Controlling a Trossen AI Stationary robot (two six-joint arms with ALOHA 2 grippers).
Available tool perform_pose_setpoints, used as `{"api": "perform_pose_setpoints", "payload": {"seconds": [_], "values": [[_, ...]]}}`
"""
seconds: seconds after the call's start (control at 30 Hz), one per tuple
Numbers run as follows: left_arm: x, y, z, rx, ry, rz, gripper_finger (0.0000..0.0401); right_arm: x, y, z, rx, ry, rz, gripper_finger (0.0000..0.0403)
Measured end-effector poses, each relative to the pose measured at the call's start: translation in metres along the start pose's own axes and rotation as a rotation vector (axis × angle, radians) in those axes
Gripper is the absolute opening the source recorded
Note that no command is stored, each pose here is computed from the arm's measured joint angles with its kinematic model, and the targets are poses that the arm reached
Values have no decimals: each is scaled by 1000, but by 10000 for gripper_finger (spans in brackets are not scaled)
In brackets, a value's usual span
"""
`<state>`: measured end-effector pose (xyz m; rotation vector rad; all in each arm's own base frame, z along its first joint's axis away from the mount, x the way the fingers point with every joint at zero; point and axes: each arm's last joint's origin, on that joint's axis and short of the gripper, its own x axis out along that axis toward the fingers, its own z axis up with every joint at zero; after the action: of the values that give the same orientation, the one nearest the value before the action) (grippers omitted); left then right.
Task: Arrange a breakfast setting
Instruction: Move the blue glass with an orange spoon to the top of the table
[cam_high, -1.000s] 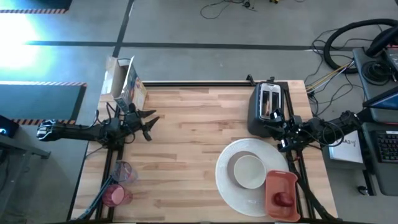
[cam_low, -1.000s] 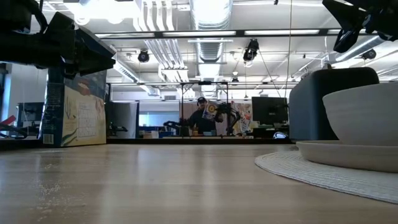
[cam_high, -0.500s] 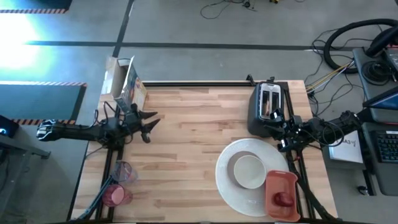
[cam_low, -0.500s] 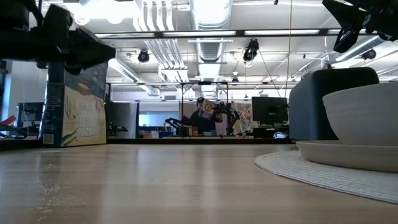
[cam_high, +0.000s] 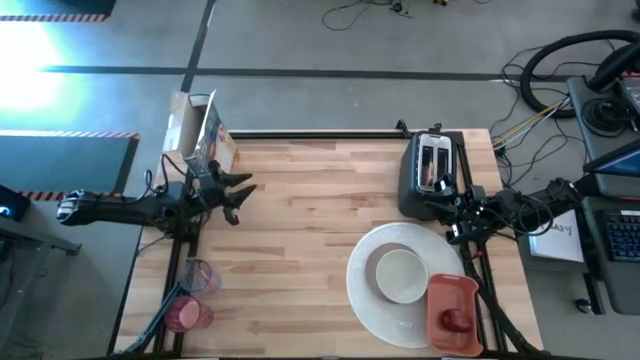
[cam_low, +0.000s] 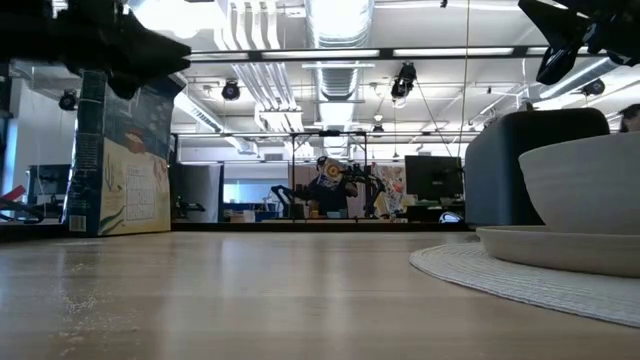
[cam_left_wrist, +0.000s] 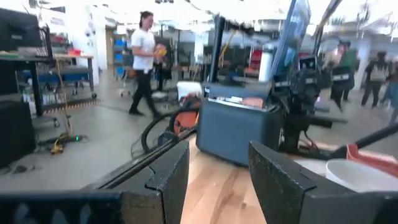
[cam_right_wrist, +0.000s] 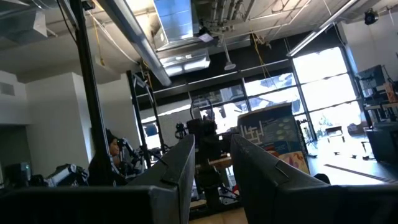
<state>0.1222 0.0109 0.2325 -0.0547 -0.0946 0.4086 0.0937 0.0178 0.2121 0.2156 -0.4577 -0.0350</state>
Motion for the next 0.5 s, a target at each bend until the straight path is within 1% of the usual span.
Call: {"api": "perform_pose_setpoints", "payload": {"seconds": [0.1, 0.27, 0.4, 0.5], "values": [[6, -3, 18, 8, 86, 5, 148, 0, 0, 0, 0, 0, 0, 95], [16, -9, 47, -99, 277, 25, 148, 0, 0, 0, 0, 0, 0, 95], [26, -14, 55, -128, 458, 77, 148, 0, 0, 0, 0, 0, 0, 95], [34, -18, 60, -130, 550, 102, 148, 0, 0, 0, 0, 0, 0, 95]]}}
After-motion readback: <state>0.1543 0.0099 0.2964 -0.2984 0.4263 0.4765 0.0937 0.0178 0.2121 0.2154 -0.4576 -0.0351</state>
